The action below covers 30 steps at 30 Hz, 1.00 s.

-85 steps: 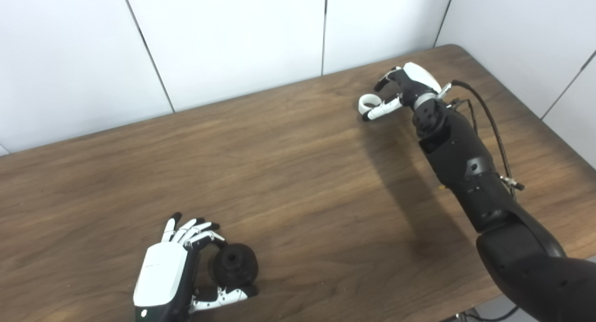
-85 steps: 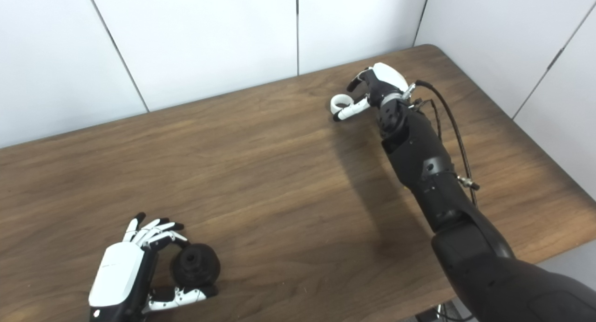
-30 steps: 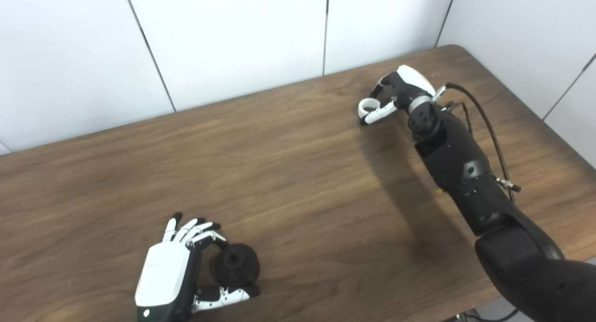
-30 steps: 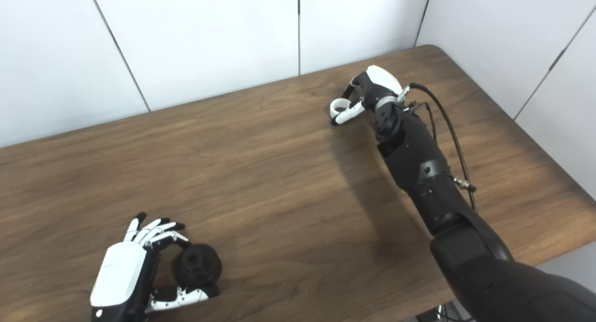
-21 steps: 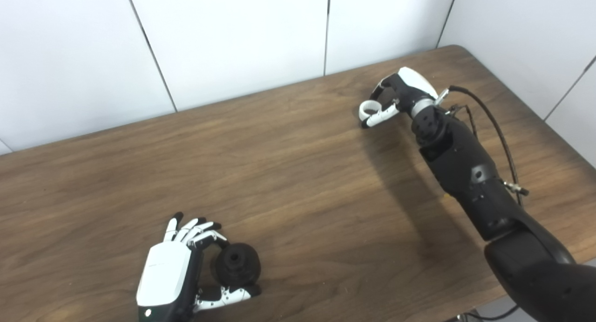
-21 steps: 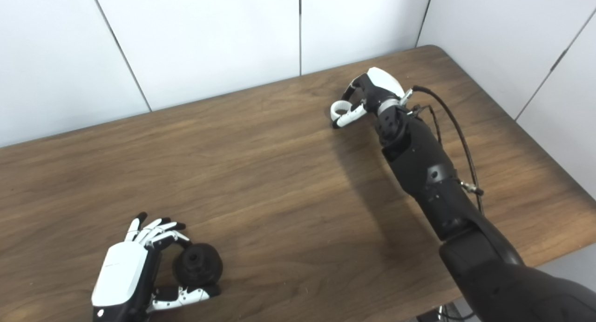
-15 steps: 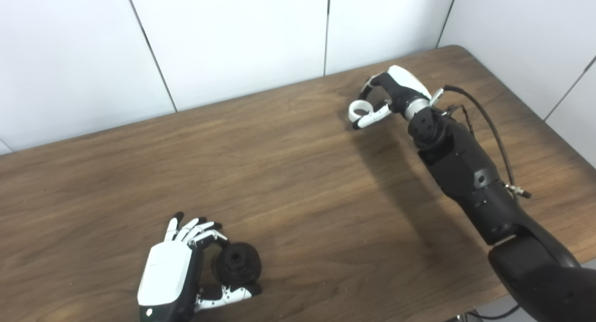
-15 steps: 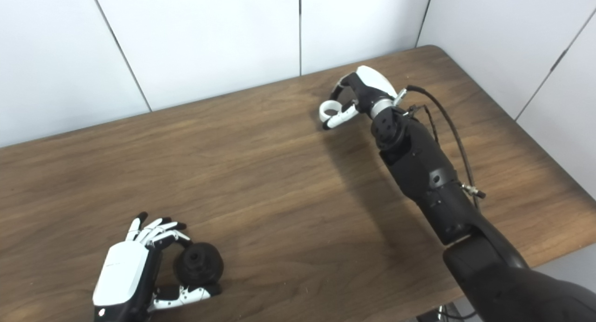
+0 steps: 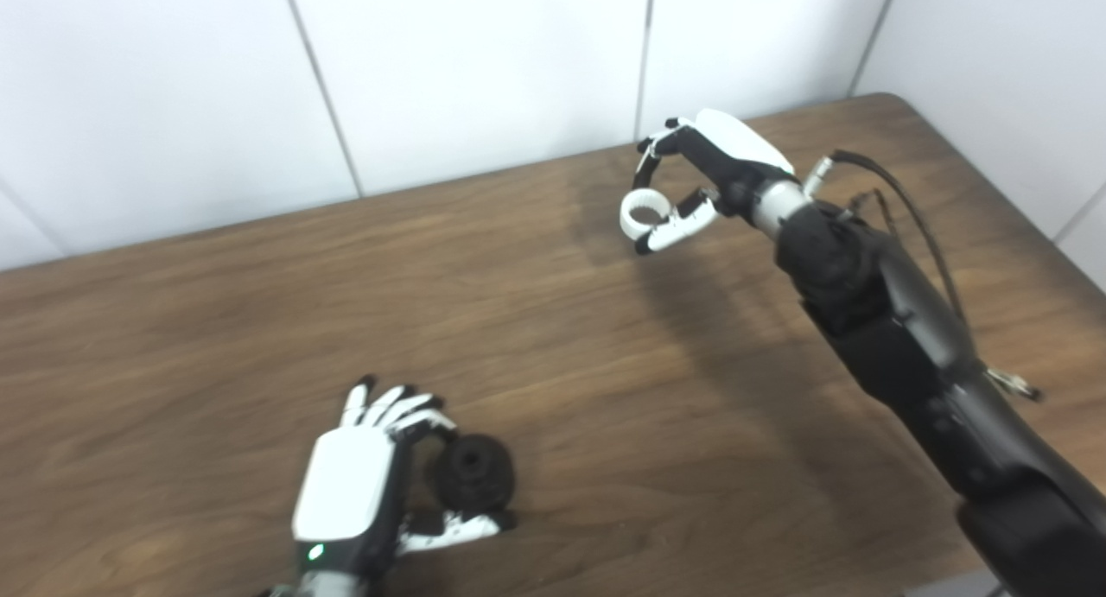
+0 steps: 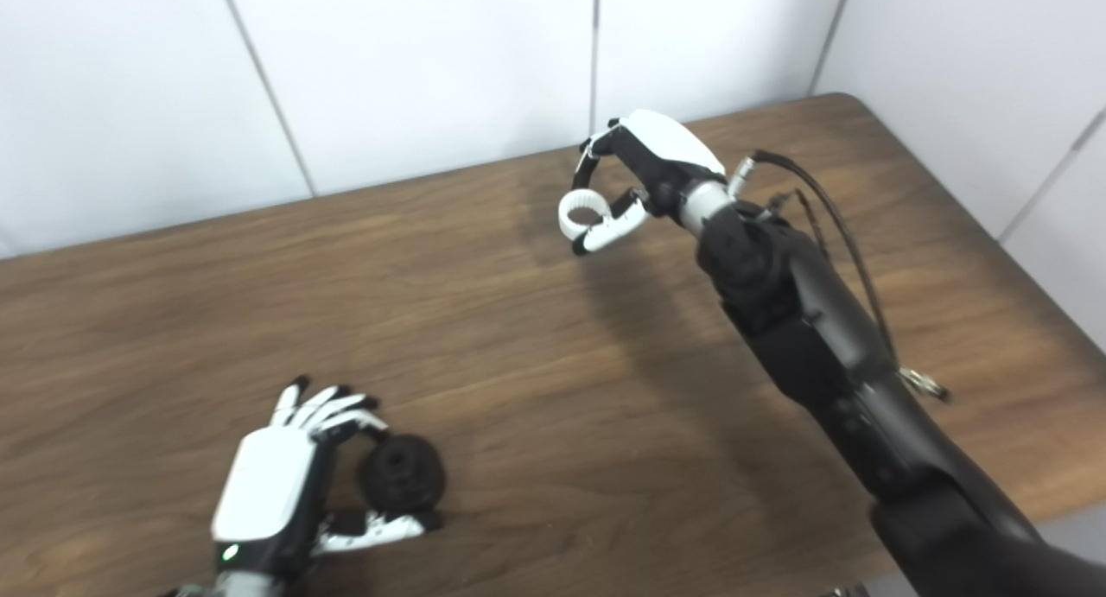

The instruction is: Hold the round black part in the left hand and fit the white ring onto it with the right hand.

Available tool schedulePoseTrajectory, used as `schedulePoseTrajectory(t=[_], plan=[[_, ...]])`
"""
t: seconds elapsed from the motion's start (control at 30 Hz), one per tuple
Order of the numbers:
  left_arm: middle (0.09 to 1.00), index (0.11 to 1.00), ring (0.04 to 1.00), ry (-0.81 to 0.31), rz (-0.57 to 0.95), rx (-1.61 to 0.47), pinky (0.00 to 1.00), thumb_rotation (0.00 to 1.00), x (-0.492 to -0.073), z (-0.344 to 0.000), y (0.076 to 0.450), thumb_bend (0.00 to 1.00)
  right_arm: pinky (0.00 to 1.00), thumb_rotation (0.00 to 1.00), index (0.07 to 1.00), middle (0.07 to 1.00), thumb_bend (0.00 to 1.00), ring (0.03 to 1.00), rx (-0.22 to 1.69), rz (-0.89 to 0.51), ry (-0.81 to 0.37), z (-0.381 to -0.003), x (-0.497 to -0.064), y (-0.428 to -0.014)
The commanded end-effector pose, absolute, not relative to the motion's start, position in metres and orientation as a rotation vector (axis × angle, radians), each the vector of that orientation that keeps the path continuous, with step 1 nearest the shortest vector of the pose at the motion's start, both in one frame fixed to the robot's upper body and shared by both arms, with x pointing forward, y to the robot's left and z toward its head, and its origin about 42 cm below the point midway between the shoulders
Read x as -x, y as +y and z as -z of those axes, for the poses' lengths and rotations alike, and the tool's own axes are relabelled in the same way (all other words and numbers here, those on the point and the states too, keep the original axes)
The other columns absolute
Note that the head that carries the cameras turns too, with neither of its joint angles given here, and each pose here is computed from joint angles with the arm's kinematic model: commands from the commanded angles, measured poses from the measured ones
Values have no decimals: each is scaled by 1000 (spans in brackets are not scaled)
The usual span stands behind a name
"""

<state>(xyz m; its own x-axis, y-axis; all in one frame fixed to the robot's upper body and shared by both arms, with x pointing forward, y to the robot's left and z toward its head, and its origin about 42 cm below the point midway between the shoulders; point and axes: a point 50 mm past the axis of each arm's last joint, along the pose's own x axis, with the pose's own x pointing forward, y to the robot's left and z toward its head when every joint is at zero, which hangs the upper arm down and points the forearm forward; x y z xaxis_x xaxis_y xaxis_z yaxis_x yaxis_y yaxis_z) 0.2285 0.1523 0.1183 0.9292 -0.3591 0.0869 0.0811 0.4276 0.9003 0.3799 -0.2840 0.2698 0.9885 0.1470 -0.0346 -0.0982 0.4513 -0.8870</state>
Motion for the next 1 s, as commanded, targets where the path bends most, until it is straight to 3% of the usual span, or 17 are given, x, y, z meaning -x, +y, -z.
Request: schedulePoseTrajectory(t=[0.0,0.53,0.97], plan=[[774,485,870,-265,313,-1132,1000,55,-228,-112,146,524,974,133,484,829,523,961,1124,-159,-127,-296,-373,-280],[776,484,873,-269,304,-1143,1000,55,-230,-114,131,524,1000,136,483,840,524,954,1052,-433,-173,-286,-316,-218],[774,484,875,-271,306,-1146,1000,56,-231,-117,128,524,1000,133,483,840,524,958,1004,-539,-189,-273,-289,-190]])
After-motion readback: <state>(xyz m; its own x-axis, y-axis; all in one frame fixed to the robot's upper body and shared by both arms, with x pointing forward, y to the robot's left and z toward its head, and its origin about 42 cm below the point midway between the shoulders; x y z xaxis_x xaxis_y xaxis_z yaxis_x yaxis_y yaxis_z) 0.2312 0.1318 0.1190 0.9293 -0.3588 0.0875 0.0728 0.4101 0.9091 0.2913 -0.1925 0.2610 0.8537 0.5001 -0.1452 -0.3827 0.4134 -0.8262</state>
